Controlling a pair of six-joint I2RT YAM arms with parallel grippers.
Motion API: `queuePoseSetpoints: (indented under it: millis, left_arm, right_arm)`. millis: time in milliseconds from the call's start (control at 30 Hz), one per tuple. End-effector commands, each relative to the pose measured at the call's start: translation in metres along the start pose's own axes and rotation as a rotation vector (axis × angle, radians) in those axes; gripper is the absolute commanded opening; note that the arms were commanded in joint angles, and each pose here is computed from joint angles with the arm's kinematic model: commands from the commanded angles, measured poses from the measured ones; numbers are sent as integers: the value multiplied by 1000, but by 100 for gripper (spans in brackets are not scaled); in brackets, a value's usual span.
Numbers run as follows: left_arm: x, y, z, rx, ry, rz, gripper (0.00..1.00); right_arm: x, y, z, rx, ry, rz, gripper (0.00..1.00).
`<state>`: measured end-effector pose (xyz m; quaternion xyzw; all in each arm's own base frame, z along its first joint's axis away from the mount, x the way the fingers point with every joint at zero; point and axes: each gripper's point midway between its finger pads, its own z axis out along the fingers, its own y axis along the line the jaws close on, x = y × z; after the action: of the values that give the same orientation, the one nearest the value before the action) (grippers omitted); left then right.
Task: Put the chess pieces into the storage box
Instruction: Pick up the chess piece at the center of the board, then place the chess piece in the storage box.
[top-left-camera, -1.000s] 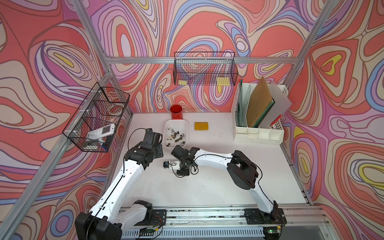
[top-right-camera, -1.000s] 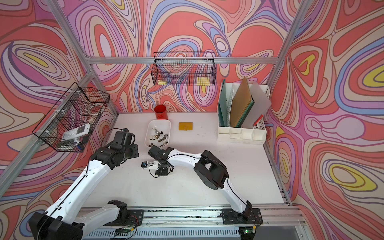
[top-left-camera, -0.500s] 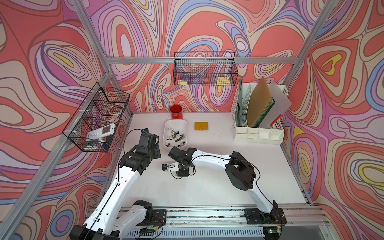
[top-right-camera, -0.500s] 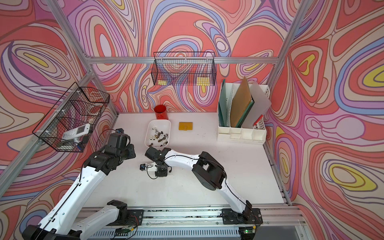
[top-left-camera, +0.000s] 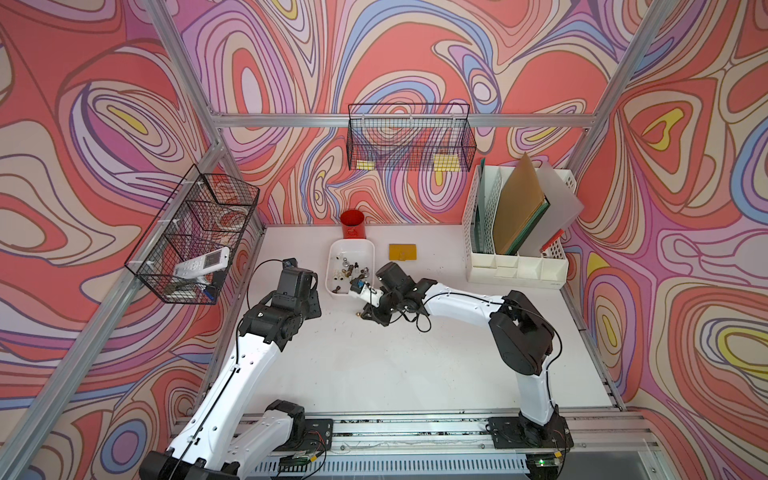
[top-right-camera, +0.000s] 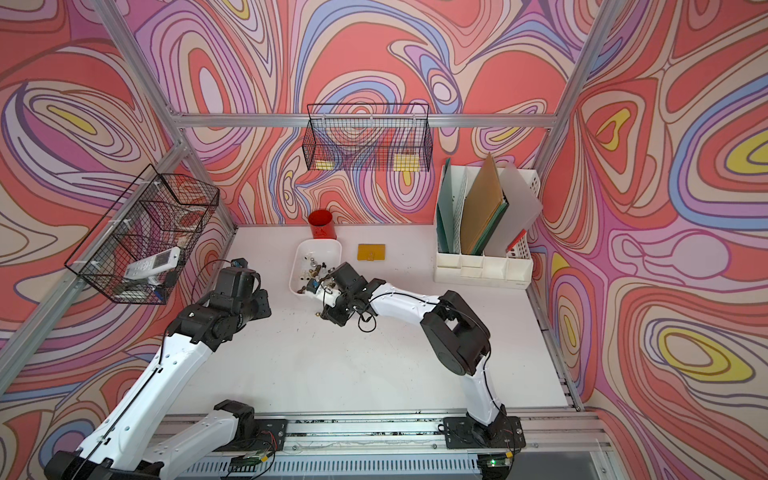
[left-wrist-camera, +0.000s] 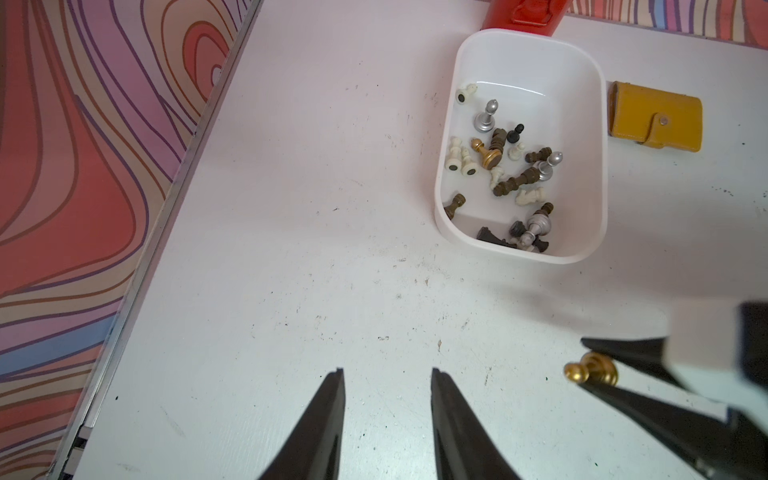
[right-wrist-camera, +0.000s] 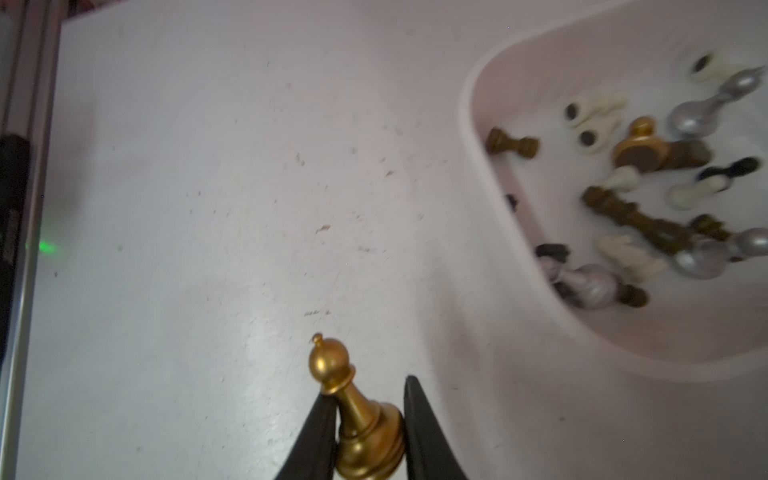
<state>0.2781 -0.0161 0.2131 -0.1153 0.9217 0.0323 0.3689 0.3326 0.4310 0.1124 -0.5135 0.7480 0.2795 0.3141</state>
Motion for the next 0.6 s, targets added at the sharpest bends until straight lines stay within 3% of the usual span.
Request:
queuePoseSetpoints:
  millis: [0,233,567]
  left_arm:
    - [-1,4,-2,-3,-21,-26,40]
    - [2,-1,2,23,-7,-35,40]
    - [6,-10,7,58,23,-19,40]
  right_arm:
    - [-50,-27,-4,-7,-218,98,18]
    - [-66,-121,42,149,-294,178,17]
    - [-84,-180,72,287,-371,149,20]
